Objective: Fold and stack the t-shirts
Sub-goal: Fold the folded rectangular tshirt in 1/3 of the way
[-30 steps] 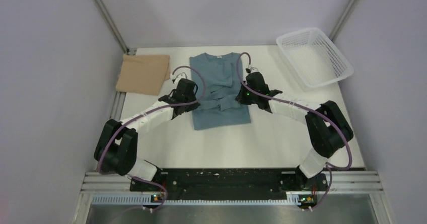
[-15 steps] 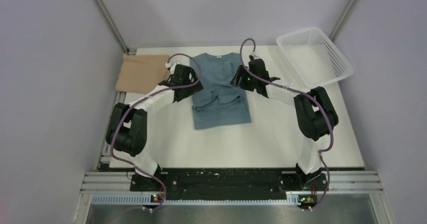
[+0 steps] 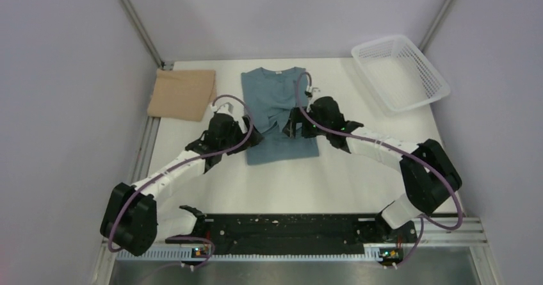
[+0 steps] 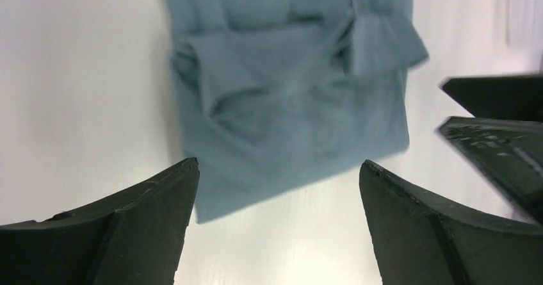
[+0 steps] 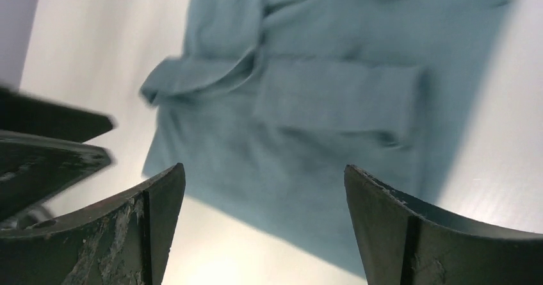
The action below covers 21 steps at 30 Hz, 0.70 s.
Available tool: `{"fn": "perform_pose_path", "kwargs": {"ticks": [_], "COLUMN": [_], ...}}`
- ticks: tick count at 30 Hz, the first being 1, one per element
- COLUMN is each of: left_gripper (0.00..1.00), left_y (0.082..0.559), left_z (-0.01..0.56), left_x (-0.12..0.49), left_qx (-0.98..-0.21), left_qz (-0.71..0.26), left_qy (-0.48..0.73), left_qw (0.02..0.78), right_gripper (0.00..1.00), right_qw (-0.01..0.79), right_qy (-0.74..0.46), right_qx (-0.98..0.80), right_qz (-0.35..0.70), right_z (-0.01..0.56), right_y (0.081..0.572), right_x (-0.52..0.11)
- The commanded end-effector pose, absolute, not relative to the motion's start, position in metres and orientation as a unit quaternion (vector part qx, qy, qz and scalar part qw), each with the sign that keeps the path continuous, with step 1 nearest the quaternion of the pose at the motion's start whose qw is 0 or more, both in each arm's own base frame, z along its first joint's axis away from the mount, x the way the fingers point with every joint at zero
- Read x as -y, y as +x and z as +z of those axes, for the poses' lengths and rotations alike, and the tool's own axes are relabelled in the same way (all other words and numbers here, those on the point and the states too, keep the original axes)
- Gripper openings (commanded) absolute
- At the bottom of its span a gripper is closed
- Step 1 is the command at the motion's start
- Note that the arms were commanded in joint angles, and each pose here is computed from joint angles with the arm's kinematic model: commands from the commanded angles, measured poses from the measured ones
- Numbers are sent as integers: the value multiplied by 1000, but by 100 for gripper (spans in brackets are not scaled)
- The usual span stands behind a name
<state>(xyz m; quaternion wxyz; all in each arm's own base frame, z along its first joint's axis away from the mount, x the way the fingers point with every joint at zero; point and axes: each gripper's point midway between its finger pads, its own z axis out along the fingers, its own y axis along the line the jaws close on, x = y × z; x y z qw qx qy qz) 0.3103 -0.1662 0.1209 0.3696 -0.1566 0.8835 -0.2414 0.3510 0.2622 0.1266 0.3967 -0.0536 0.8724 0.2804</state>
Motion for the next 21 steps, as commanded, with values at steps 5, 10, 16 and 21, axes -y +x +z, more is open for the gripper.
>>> {"fn": "perform_pose_path", "kwargs": {"ticks": [5, 10, 16, 21], "left_gripper": [99, 95, 95, 95], "left_y": [275, 275, 271, 264], "left_z": [102, 67, 34, 16], "left_x": [253, 264, 247, 233], "left_qx": [-866, -886, -910, -922], "left_qz": [-353, -344, -291, -261], "left_qy": [-26, -15, -21, -36], "left_qw": [354, 311, 295, 284], "right_gripper": [92, 92, 92, 91], "right_qw": [344, 329, 339, 365], "right_qy": [-113, -104, -82, -49], "right_qx": [-875, -880, -890, -883], "right_qz": [322, 325, 293, 291], "right_z": [85, 72, 55, 69], "right_y": [319, 335, 368, 427], "right_x": [-312, -328, -334, -338]}}
